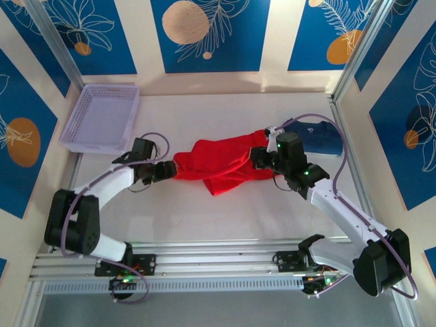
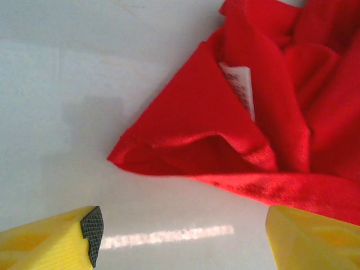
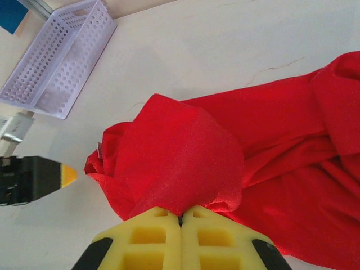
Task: Fold the inside-out t-shirt
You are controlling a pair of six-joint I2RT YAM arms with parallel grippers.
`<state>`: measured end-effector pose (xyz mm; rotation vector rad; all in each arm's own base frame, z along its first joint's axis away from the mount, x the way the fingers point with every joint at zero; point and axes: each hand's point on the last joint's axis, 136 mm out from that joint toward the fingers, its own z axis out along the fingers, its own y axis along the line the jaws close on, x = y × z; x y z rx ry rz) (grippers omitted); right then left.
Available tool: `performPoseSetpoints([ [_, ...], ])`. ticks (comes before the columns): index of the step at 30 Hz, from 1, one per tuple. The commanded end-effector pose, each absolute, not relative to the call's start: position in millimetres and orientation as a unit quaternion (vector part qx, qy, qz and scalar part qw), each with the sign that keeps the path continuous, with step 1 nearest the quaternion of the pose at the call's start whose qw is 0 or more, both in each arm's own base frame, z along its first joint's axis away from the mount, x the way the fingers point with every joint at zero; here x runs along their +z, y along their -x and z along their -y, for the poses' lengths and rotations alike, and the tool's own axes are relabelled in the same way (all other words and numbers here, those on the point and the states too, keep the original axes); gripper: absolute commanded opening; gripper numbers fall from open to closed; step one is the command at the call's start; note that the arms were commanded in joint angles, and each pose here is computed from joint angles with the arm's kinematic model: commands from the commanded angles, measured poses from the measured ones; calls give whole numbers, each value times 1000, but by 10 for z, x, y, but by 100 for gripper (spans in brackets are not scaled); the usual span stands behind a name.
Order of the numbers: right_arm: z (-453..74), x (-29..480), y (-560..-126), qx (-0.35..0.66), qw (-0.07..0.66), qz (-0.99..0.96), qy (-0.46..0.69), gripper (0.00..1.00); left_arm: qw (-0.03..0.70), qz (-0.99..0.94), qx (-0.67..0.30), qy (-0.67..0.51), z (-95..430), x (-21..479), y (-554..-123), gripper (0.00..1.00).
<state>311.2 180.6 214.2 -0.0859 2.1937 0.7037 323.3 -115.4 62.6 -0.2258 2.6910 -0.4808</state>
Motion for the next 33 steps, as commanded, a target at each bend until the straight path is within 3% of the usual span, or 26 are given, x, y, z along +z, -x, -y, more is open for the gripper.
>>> performPoseSetpoints([
  [1, -1827, 2178, -3065, 294, 400, -868, 33, 0, 232, -958, -151, 78, 1074, 635, -3494, 76],
  [6, -1828, 2129, -3066, 291, 395, -871, 34, 0, 229, -958, -151, 85, 1022, 520, -3617, 72],
  [12, -1814, 2135, -3069, 285, 396, -872, 36, 0, 213, -958, -174, 79, 1089, 333, -3701, 59],
  [17, -1789, 2143, -3086, 278, 400, -873, 34, 0, 200, -951, -223, 74, 1266, 275, -3748, 35],
  [20, -1758, 2286, -3159, 269, 420, -866, 35, 0, 218, -941, -249, 76, 1330, 445, -3771, 10],
  [22, -1708, 2549, -3244, 257, 449, -855, 42, 0, 253, -928, -263, 79, 1326, 783, -3839, 0],
  [26, -1477, 3628, -3256, 204, 551, -806, 72, 0, 412, -862, -287, 78, 1218, 2259, -3920, 0],
  [29, -1219, 4403, -3021, 166, 619, -763, 78, 0, 532, -795, -282, 76, 1029, 3496, -3678, 0],
  [33, -985, 5093, -2603, 154, 673, -719, 79, 0, 623, -740, -245, 66, 775, 4672, -3208, 0],
])
